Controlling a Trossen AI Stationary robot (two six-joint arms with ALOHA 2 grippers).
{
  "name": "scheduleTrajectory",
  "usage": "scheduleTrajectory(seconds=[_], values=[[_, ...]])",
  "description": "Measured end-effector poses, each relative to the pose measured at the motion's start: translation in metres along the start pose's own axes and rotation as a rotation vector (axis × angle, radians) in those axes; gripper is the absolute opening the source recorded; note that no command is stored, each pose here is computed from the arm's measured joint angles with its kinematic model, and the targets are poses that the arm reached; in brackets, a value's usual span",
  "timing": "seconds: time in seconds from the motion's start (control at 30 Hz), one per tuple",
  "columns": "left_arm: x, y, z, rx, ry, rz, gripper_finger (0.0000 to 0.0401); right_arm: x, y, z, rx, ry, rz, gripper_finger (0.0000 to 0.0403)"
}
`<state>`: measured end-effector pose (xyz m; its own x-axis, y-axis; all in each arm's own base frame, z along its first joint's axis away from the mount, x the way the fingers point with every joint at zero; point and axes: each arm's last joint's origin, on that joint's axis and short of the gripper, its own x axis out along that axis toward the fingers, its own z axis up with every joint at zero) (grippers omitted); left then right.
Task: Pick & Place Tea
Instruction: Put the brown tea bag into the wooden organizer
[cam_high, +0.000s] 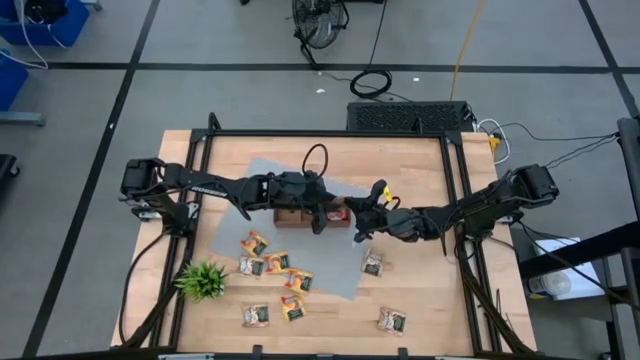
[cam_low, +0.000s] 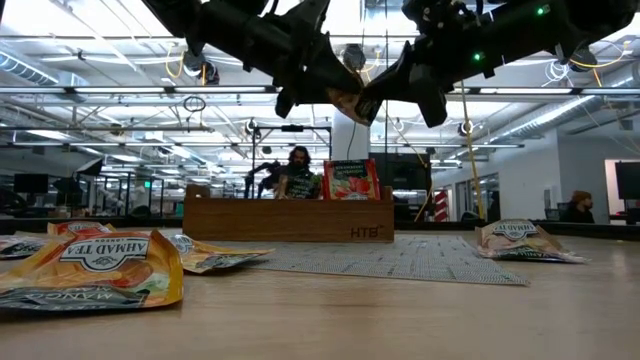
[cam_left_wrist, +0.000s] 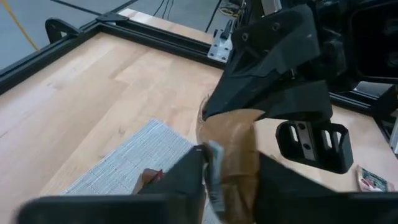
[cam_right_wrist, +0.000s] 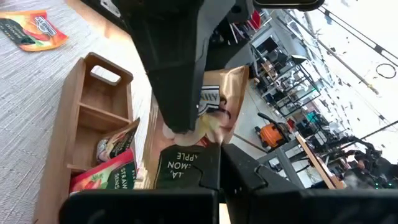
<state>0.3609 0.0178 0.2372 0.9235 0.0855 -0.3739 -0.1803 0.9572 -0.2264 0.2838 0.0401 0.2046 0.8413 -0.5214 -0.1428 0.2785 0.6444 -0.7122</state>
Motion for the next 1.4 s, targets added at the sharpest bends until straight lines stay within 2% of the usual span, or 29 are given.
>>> scheduleTrajectory(seconds=[0.07, 0.13, 0.33, 0.57, 0.8, 0.97, 1.07, 1.2, 1.3, 1.4], values=[[0.0, 0.0, 0.0, 0.019, 0.003, -0.006, 0.0039, 0.0, 0.0, 0.0, -0.001, 0.0, 0.001, 0.0], [0.0, 0.0, 0.0, 0.042, 0.008, -0.012, 0.0017, 0.0, 0.0, 0.0, -0.001, -0.001, 0.001, 0.0], [0.0, 0.001, -0.006, 0.108, 0.062, 0.005, 0.0015, -0.005, 0.005, 0.003, -0.009, -0.007, 0.011, 0.0], [-0.001, -0.006, -0.009, 0.222, 0.061, 0.061, 0.0015, -0.014, 0.006, 0.006, 0.014, 0.079, -0.128, 0.0001], [-0.003, -0.027, -0.007, 0.371, -0.104, 0.053, 0.0015, -0.017, 0.001, 0.008, 0.077, 0.094, -0.176, 0.0026], [-0.015, -0.016, -0.032, 0.374, -0.36, 0.047, 0.0015, -0.022, -0.017, 0.012, 0.165, 0.068, -0.19, 0.0045], [-0.032, -0.008, -0.045, 0.354, -0.548, 0.01, 0.0015, -0.024, -0.03, 0.014, 0.209, -0.001, -0.084, 0.0058], [-0.052, -0.006, -0.057, 0.361, -0.725, -0.094, 0.0015, -0.014, -0.051, 0.019, 0.336, -0.071, 0.206, 0.009], [-0.055, -0.006, -0.059, 0.365, -0.742, -0.114, 0.0015, -0.002, -0.07, 0.031, 0.437, -0.123, 0.377, 0.013], [-0.052, -0.006, -0.06, 0.37, -0.714, -0.117, 0.0015, 0.009, -0.081, 0.039, 0.466, -0.168, 0.428, 0.0172]])
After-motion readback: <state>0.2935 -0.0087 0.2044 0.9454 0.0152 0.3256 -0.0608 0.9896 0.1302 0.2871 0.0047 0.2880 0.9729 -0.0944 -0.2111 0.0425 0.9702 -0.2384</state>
